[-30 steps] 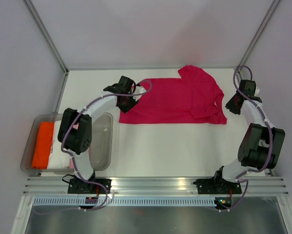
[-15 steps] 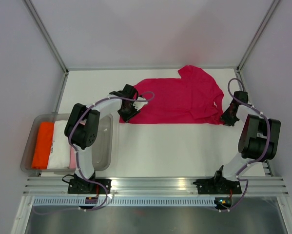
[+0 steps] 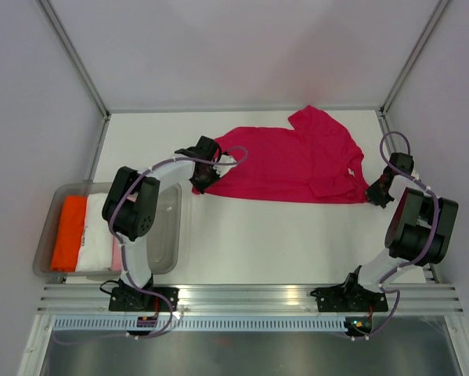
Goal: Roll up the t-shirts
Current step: Fold the tshirt
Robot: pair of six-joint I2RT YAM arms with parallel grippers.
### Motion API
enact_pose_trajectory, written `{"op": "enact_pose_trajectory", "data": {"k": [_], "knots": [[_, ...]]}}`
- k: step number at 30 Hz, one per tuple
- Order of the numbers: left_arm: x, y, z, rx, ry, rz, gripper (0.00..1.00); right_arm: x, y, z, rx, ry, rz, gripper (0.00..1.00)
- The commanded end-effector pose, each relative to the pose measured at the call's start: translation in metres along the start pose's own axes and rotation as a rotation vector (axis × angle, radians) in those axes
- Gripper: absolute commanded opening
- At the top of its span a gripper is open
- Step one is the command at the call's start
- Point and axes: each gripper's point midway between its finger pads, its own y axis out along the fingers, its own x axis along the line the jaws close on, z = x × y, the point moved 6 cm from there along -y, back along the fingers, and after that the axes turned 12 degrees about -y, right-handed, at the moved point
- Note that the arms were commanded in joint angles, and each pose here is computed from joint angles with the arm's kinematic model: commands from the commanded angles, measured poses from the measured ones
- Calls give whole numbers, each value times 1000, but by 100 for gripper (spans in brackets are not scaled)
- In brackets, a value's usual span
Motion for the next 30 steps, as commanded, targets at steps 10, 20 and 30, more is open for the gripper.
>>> {"op": "enact_pose_trajectory", "data": {"k": [10,20,30], "knots": [[-26,-19,45,60,51,118,2,-21,-34,-6,-74,14,130,50],[-27,-29,51,78,40,114,2,28,-89,-33,-210,-162,-52,52],[-24,-30,53,102,21,90,2,78,-45,14,-4,-355,-182,55]]}}
